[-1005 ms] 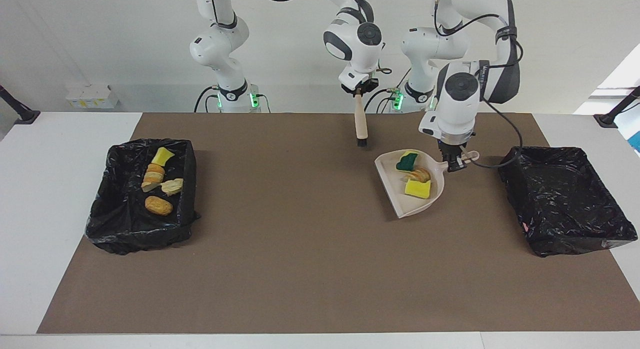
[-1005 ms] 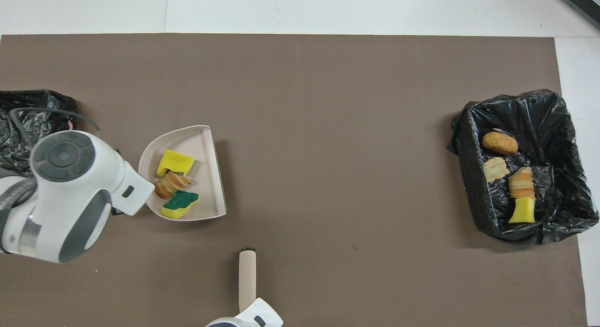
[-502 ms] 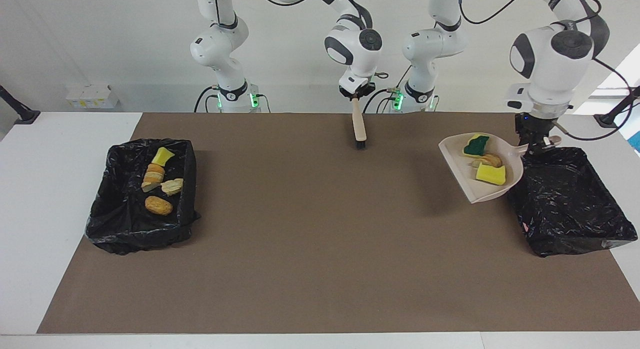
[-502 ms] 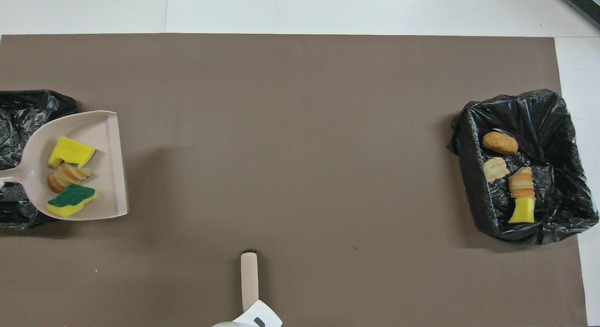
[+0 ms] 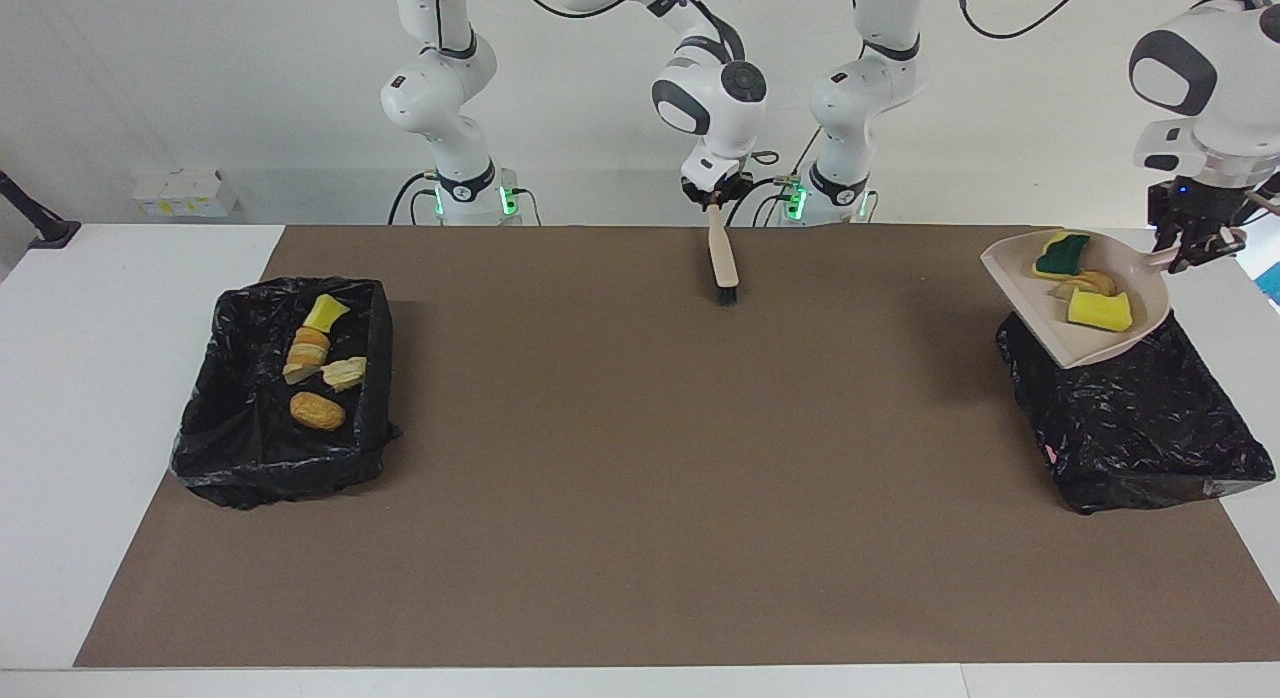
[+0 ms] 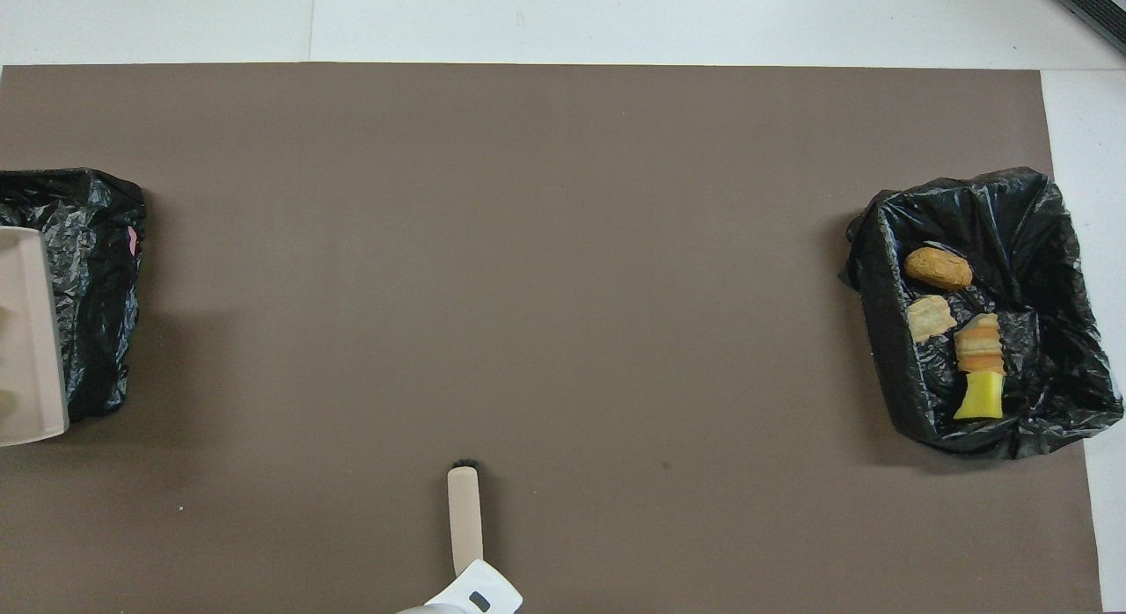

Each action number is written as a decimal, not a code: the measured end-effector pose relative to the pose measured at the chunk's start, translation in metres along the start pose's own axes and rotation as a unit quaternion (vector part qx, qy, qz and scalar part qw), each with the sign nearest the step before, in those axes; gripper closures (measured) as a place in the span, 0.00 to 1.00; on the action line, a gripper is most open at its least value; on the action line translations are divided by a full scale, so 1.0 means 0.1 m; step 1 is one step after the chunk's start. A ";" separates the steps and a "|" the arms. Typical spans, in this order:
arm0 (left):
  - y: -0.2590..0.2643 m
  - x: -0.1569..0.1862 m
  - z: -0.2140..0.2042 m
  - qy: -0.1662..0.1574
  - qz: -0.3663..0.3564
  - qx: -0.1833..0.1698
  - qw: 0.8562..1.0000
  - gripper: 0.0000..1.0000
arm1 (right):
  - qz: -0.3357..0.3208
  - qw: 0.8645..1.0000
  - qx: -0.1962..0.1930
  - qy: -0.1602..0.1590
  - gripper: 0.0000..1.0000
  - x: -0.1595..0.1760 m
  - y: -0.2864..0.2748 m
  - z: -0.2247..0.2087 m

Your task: Sweep and dump trash in bin

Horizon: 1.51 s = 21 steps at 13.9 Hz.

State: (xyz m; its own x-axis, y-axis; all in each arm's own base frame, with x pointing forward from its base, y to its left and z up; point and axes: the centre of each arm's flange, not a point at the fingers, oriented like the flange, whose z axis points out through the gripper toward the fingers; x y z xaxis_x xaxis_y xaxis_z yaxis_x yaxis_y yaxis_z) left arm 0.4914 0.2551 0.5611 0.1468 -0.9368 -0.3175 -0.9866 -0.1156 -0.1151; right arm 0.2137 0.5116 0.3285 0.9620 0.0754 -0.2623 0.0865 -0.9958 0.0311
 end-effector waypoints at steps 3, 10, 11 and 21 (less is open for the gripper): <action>-0.19 -0.15 0.02 -0.033 0.008 0.022 0.999 0.69 | 0.012 1.000 -0.009 -0.004 0.10 0.21 0.05 -0.36; -0.80 -0.34 0.44 -0.136 0.071 0.017 0.988 0.69 | 0.074 0.995 0.055 0.037 0.00 1.45 0.90 -1.29; -0.84 -0.32 0.51 -0.164 0.088 0.011 0.982 0.69 | 0.071 0.994 0.064 0.043 0.00 1.68 1.15 -1.45; -1.01 -0.10 0.33 -0.385 0.155 -0.029 0.909 0.69 | -0.079 0.989 -0.044 0.117 0.00 2.70 3.10 -2.18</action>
State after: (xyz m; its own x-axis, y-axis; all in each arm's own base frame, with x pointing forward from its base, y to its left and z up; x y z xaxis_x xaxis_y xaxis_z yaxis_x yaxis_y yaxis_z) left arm 0.5924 0.2870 0.5445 -0.1555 -0.4211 -0.8936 -0.9878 0.0769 0.1356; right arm 0.5570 0.2351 0.4776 0.9672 0.2504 -0.0415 0.2533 -0.9628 0.0937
